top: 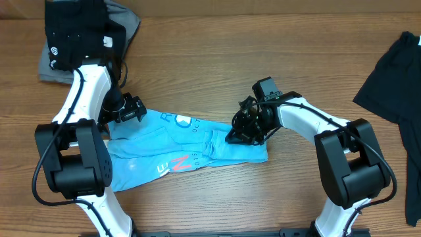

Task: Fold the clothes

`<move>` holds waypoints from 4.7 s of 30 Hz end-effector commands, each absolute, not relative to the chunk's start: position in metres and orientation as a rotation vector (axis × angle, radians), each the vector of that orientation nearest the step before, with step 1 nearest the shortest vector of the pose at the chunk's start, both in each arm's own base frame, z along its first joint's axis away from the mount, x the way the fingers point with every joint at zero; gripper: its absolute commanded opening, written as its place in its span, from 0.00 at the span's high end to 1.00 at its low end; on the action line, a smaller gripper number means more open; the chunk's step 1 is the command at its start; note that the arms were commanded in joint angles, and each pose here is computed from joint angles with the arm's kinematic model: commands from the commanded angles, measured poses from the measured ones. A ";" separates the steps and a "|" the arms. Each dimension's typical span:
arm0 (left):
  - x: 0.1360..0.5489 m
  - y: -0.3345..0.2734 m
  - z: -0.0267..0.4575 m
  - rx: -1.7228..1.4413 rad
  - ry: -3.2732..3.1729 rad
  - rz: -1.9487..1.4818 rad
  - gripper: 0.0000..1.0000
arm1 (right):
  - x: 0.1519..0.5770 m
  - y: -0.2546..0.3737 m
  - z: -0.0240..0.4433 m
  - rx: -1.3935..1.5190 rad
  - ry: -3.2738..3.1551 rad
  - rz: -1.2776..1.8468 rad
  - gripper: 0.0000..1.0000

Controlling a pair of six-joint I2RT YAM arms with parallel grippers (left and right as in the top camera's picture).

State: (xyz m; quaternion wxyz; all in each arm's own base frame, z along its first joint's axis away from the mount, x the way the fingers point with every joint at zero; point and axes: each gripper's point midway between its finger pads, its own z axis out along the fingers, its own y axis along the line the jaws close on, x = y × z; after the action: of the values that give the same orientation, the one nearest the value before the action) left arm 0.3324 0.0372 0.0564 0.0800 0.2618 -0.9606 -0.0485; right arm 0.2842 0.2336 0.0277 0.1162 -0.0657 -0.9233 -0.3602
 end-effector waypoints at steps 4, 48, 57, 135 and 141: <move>0.335 0.037 0.066 0.752 -2.911 -0.156 0.00 | 0.293 0.247 0.073 -0.037 -2.696 -1.215 0.89; 0.353 0.052 0.063 0.489 -3.034 0.075 0.00 | 0.264 0.105 0.040 -0.219 -2.931 -0.497 0.00; 0.340 0.074 0.060 0.406 -3.024 0.181 0.00 | 0.273 0.107 0.039 -0.211 -2.966 -0.517 0.00; 0.316 -0.180 0.115 -0.138 -3.025 0.607 0.96 | 0.273 0.138 0.031 -0.149 -2.846 -0.781 0.00; 0.313 -0.234 0.135 -0.336 -3.044 0.734 0.96 | 0.274 0.138 0.031 -0.157 -2.849 -0.783 0.00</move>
State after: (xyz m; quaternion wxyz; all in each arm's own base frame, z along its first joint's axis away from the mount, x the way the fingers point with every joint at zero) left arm 0.3159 -0.2101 0.1139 0.0111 -0.0935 -0.9753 0.1999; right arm 0.2766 0.1349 0.0331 0.0848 -0.0537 -0.9608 -0.2583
